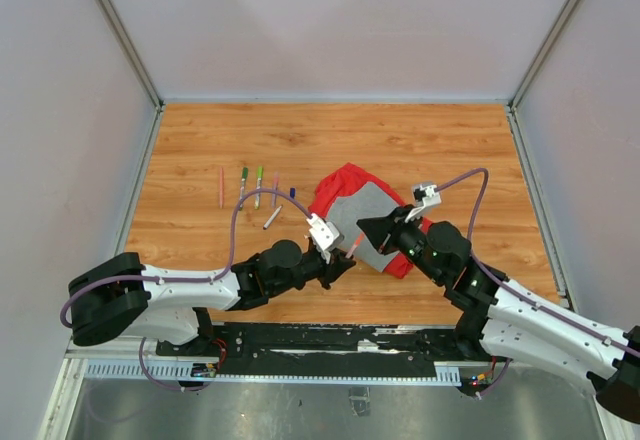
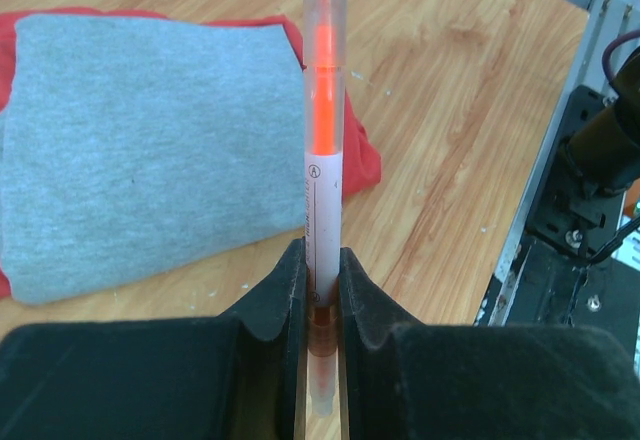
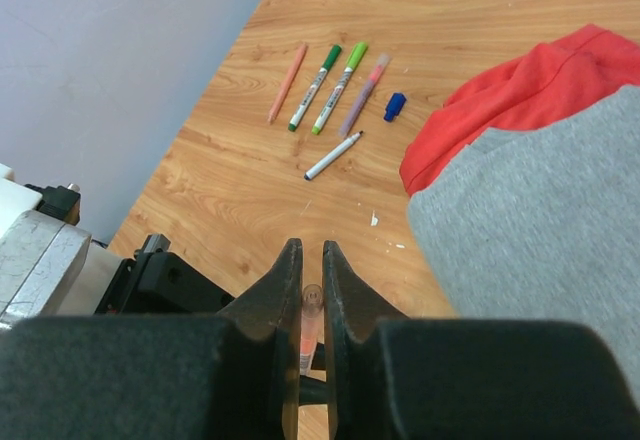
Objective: Insert the pens into the pen caps
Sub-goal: Press the pen cap onto the pen.
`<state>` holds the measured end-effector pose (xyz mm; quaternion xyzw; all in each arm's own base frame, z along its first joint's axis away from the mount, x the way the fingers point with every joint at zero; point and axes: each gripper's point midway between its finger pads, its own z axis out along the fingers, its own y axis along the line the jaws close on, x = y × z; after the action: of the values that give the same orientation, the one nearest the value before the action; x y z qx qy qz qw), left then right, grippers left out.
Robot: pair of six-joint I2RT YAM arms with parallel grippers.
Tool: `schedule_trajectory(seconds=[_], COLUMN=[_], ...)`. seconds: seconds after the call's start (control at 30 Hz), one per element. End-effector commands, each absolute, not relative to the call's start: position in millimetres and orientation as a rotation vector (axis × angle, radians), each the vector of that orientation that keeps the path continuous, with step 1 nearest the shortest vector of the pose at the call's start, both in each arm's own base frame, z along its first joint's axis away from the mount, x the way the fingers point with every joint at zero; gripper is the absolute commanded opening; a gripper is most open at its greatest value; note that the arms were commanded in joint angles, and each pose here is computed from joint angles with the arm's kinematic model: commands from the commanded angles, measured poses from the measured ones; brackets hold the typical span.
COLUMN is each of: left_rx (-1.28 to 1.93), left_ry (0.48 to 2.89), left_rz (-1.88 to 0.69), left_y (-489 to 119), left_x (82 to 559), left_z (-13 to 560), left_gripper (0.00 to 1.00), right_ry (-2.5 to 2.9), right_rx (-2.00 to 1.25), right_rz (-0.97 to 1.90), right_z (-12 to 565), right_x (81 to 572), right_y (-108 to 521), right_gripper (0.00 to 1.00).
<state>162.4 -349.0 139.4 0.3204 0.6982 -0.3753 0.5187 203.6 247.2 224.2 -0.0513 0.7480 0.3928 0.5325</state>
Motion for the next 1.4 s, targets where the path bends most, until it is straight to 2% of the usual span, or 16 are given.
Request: schedule_trajectory(seconds=[0.0, 0.47, 0.7, 1.13, 1.37], left_rx=[0.702, 0.651, 0.651, 0.653, 0.669], left_ry=[1.537, 1.438, 1.387, 1.167, 1.246], left_rz=[-0.961, -1.122, -1.243, -1.51, -1.505], left_y=[-356, -348, -351, -345, -356], left_x=[167, 147, 132, 93, 97], left_z=[183, 215, 234, 306, 293], left_gripper=[0.0, 0.01, 0.01, 0.0, 0.0], right_ry=[1.905, 1.982, 1.986, 1.835, 1.77], right_rx=[-0.152, -0.213, -0.349, -0.69, -0.664], right_rz=[0.911, 0.903, 0.885, 1.077, 1.045], right_z=[170, 105, 78, 102, 132], right_x=[189, 141, 114, 63, 70], right_y=[249, 274, 284, 293, 281], right_gripper=[0.01, 0.0, 0.01, 0.01, 0.0])
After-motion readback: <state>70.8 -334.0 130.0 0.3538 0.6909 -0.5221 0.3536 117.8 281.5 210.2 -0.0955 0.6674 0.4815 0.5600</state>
